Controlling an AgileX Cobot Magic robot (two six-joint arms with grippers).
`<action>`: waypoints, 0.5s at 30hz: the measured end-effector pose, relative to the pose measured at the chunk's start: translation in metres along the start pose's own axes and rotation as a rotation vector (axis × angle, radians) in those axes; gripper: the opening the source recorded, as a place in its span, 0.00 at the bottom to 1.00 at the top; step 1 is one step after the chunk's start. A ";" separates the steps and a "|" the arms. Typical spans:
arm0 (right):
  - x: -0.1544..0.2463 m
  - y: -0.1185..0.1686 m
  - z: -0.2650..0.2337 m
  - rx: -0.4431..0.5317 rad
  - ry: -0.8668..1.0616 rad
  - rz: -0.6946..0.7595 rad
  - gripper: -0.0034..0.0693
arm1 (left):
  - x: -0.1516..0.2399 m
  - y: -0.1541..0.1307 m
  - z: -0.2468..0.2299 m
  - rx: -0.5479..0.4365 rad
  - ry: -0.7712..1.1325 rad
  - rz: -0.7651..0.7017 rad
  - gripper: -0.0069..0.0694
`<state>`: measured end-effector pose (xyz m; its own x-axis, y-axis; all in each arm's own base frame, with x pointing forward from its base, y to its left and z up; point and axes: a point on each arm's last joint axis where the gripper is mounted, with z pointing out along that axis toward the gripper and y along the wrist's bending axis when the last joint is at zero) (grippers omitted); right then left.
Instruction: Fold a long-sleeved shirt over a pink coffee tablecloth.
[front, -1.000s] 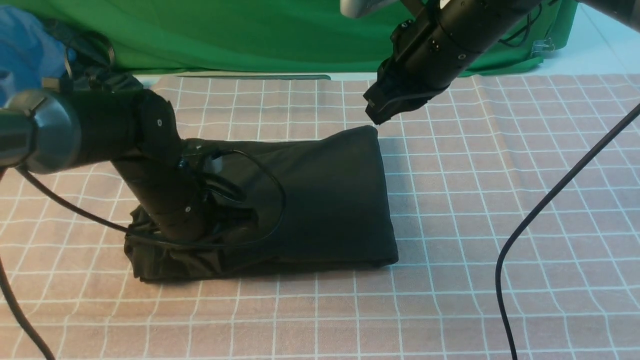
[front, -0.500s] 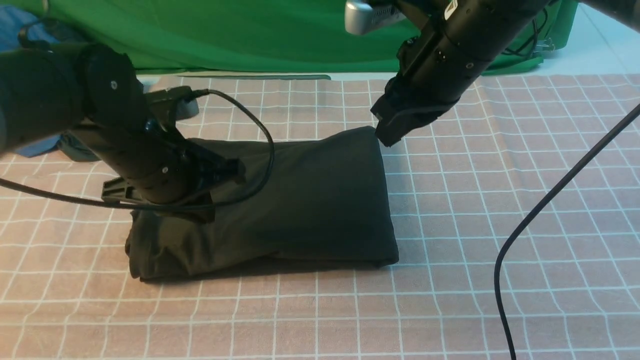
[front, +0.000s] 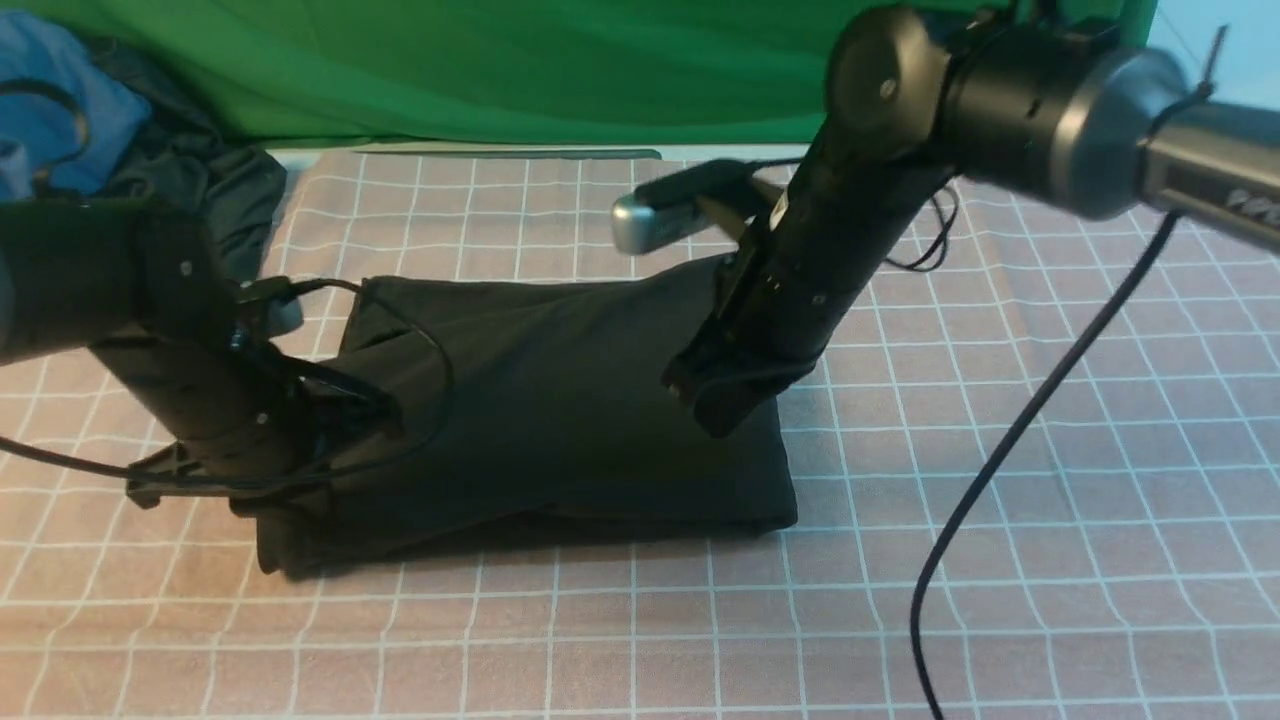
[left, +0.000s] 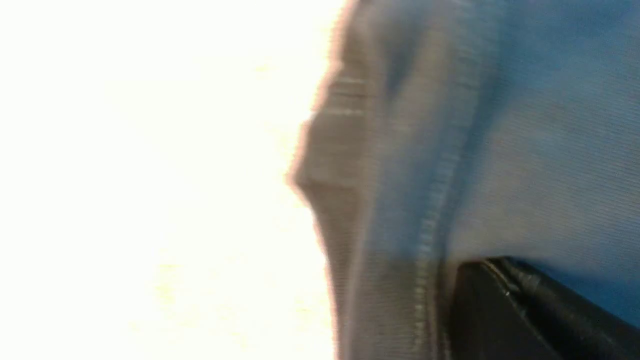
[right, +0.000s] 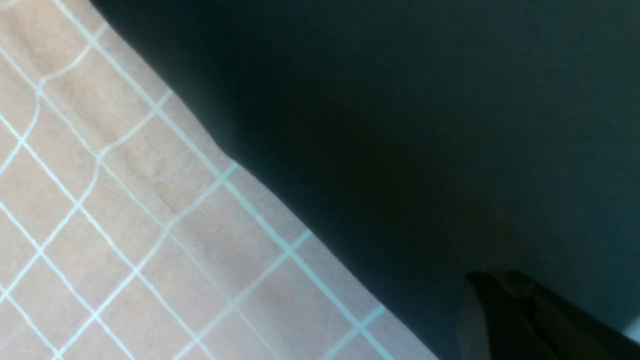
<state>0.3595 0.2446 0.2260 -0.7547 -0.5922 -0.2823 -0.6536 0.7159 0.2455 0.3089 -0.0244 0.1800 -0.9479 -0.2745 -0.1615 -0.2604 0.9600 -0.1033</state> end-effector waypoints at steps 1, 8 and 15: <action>0.000 0.000 0.006 -0.004 0.014 0.000 0.10 | 0.000 0.003 0.000 -0.002 0.001 -0.010 0.11; 0.007 -0.008 0.029 0.029 0.111 0.016 0.10 | -0.006 0.020 -0.002 -0.015 -0.001 -0.065 0.11; 0.010 -0.014 0.028 0.092 0.143 0.025 0.10 | -0.011 0.013 -0.025 0.058 -0.058 -0.074 0.11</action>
<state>0.3629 0.2396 0.1938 -0.7753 -0.6157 -0.1406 -0.6315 0.7579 0.1634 0.3112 -0.0076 0.2052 -0.9138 -0.3489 -0.2079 -0.3166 0.9326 -0.1732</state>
